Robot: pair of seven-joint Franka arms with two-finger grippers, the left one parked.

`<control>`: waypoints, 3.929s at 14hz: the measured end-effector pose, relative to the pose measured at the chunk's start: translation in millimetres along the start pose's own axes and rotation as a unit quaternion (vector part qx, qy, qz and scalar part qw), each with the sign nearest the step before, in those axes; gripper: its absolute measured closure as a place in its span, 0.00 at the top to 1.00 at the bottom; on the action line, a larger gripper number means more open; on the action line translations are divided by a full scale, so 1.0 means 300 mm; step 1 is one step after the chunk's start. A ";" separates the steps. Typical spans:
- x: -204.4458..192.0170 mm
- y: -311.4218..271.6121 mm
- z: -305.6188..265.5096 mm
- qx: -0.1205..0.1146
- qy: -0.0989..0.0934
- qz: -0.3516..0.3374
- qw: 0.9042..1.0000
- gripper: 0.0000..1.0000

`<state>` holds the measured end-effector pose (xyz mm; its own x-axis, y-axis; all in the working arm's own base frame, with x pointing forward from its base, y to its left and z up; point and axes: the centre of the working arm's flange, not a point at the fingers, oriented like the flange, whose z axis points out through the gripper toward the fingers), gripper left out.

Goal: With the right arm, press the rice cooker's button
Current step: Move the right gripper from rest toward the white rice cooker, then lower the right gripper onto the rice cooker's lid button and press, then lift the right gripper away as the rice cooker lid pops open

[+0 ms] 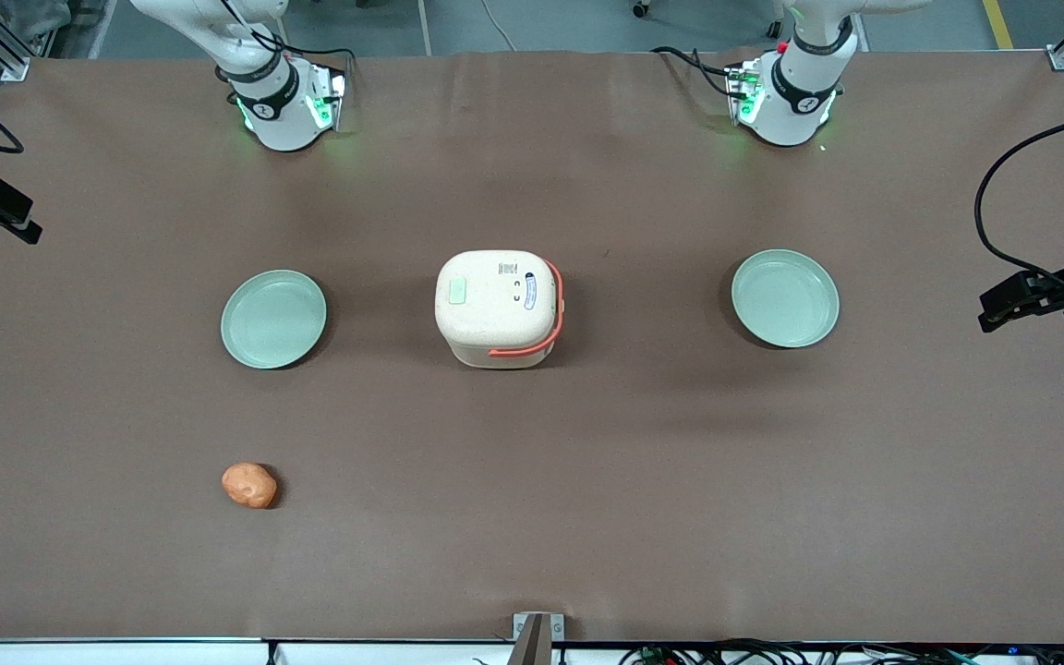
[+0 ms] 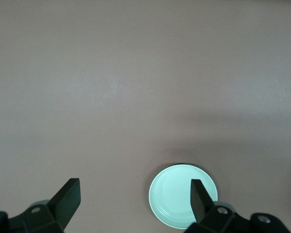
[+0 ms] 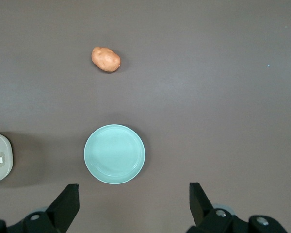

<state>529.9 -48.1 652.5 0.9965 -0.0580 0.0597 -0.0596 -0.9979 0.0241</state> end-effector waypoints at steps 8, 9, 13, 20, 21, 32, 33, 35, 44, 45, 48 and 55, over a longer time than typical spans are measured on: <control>-0.001 -0.033 0.021 0.004 -0.013 -0.008 1.000 0.62; 0.004 -0.074 0.035 0.010 -0.018 -0.017 1.000 0.52; 0.033 -0.344 0.155 0.057 -0.057 -0.056 0.995 0.08; -0.062 -1.026 0.394 0.038 -0.097 -0.065 0.992 0.02; -0.085 -1.111 0.435 0.035 -0.098 -0.064 0.993 0.01; -0.212 -1.499 0.847 0.002 -0.124 -0.062 0.990 0.01; -0.216 -1.513 0.867 0.002 -0.123 -0.065 0.990 0.01; -0.223 -1.534 0.903 0.001 -0.123 -0.067 0.990 0.01; -0.228 -1.546 0.908 0.000 -0.123 -0.070 0.990 0.01; -0.225 -1.543 0.883 -0.001 -0.124 -0.069 0.990 0.01; -0.199 -1.476 0.718 0.006 -0.125 -0.051 0.991 0.01; -0.025 -0.928 0.344 0.028 -0.114 0.064 0.991 0.04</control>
<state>545.0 227.4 542.4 0.9684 -0.1829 -0.1693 -0.1899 -0.9815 -0.0258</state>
